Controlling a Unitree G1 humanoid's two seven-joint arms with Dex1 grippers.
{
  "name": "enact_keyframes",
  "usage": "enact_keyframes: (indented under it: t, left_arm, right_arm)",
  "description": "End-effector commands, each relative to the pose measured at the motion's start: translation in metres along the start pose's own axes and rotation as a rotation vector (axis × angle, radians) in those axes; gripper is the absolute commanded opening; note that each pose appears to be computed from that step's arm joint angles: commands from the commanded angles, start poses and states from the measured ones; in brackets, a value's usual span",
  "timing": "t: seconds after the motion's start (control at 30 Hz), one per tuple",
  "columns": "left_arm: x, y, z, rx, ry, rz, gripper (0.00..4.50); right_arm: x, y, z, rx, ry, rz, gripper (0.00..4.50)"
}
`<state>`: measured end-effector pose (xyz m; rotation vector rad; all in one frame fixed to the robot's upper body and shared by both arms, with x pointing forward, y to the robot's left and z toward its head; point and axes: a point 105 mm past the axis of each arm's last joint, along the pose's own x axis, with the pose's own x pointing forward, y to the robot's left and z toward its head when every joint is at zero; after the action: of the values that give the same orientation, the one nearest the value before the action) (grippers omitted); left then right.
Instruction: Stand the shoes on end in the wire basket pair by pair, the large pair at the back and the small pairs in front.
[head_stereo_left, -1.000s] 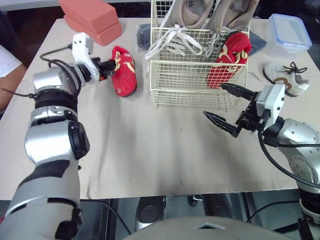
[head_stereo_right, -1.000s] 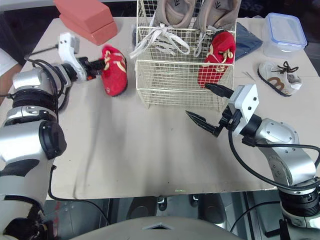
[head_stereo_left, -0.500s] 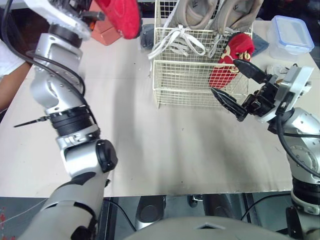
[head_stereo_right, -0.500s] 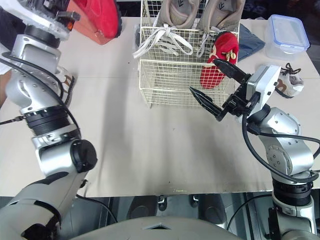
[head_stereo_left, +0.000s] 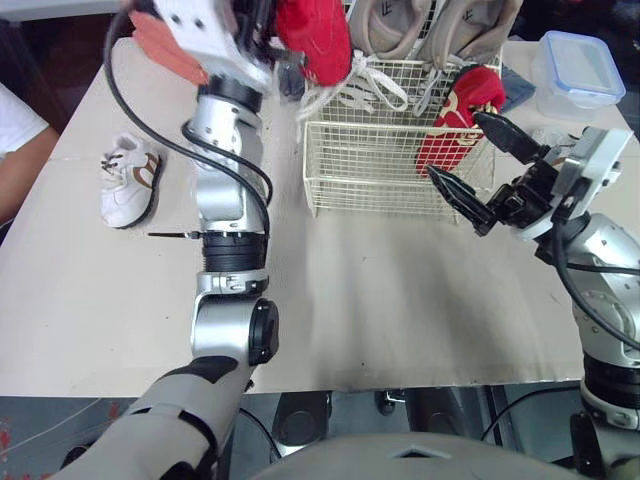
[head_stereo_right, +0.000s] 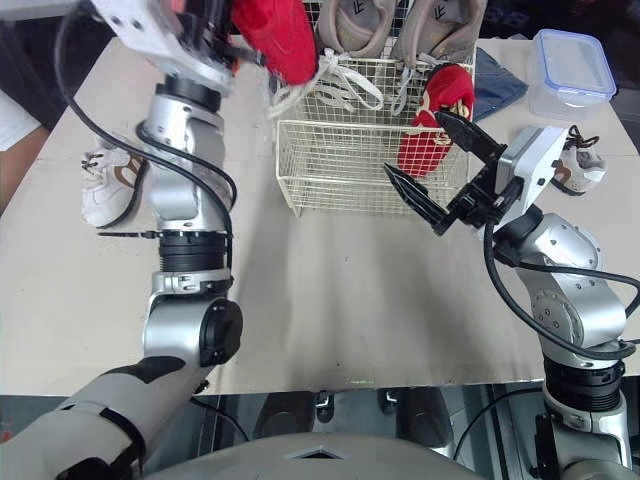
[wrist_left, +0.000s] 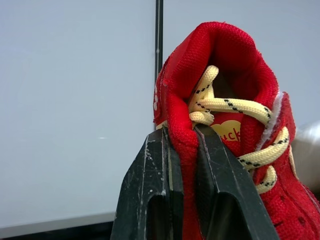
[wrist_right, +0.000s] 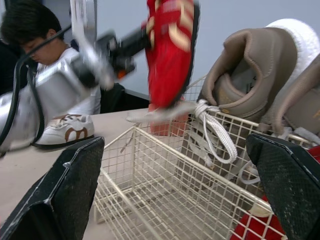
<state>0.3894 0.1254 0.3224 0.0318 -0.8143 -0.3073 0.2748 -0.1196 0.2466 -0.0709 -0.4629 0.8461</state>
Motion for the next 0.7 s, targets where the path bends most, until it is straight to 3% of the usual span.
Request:
enact_keyframes:
  t: [0.03, 0.27, 0.47, 0.7]
  left_arm:
    - [0.000, -0.010, -0.002, 0.066, -0.031, 0.003, 0.10]
    - [-0.008, -0.038, -0.028, 0.076, 0.037, -0.056, 0.10]
    - [-0.004, -0.051, -0.025, 0.030, 0.018, -0.062, 0.10]
    - [-0.012, -0.055, -0.037, 0.098, 0.070, -0.097, 0.10]
  right_arm:
    - [-0.003, -0.001, 0.016, -0.051, -0.039, -0.020, 4.50]
    - [-0.004, -0.001, 0.015, -0.043, -0.032, -0.026, 4.50]
    - [-0.005, 0.000, 0.015, -0.037, -0.035, -0.027, 4.50]
    - [-0.005, -0.001, 0.014, -0.037, -0.034, -0.035, 4.50]
